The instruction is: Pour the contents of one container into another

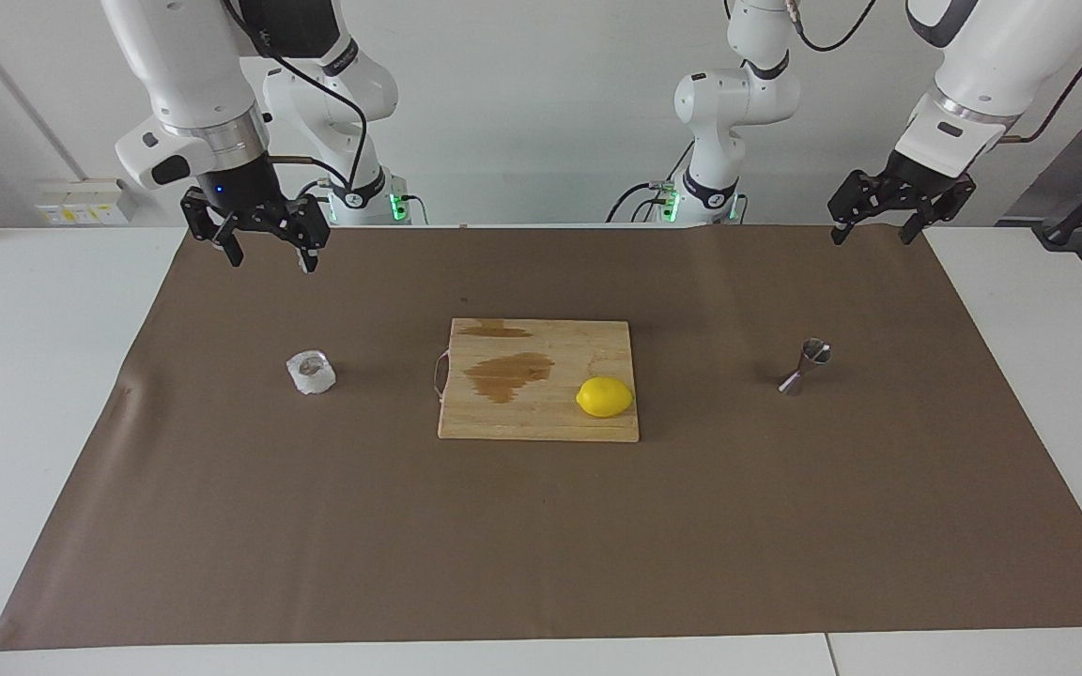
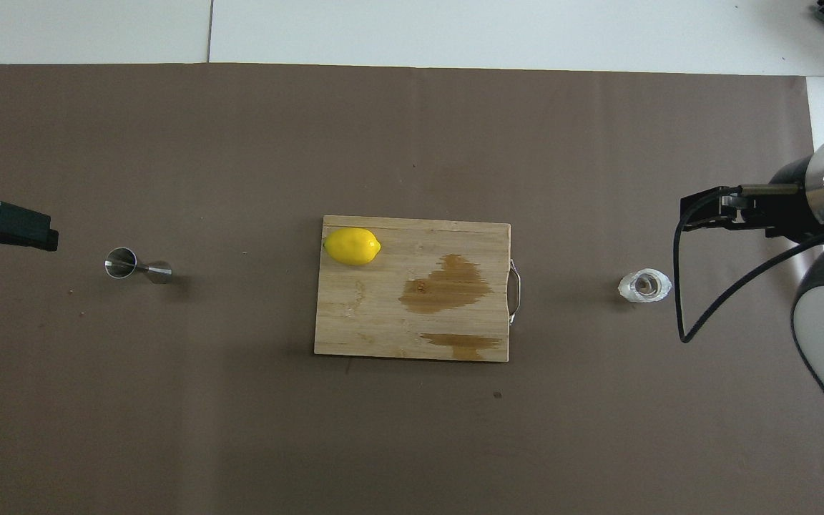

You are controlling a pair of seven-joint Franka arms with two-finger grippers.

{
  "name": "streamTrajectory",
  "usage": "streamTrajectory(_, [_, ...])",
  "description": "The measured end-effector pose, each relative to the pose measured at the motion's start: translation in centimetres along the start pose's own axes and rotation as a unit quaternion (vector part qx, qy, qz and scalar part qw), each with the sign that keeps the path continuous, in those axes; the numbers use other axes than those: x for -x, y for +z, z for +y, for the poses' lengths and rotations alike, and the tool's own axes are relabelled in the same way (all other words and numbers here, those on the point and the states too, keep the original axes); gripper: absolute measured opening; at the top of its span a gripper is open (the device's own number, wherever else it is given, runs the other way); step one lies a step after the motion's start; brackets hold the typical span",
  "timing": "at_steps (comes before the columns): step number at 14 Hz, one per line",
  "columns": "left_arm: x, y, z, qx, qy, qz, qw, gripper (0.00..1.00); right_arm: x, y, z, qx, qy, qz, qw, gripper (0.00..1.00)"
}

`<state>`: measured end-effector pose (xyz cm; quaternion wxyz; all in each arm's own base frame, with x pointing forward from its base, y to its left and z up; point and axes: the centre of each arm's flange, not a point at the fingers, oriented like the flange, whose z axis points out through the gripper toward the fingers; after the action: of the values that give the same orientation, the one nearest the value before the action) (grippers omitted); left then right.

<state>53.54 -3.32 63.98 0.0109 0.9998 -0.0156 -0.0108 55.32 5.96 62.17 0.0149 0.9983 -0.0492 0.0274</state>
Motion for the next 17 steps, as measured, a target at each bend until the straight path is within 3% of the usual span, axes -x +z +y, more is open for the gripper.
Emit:
streamTrajectory(3, [0.8,1.3,0.6,0.003,-0.075,-0.019,0.997,1.0,0.0,0.0,0.0,0.0,0.0,0.0,1.0,1.0])
streamTrajectory(8, [2.4,5.4,-1.2,0.05,-0.142,-0.071,0.986,1.0,0.0,0.0,0.0,0.0,0.0,0.0,1.0,1.0])
streamTrajectory(12, [1.4,9.4,-2.9,0.089,-0.169,-0.117,0.974,1.0,0.0,0.0,0.0,0.0,0.0,0.0,1.0,1.0])
streamTrajectory(17, [-0.4,13.6,-5.4,0.164,-0.227,-0.181,0.943,1.0,0.0,0.0,0.0,0.0,0.0,0.0,1.0,1.0])
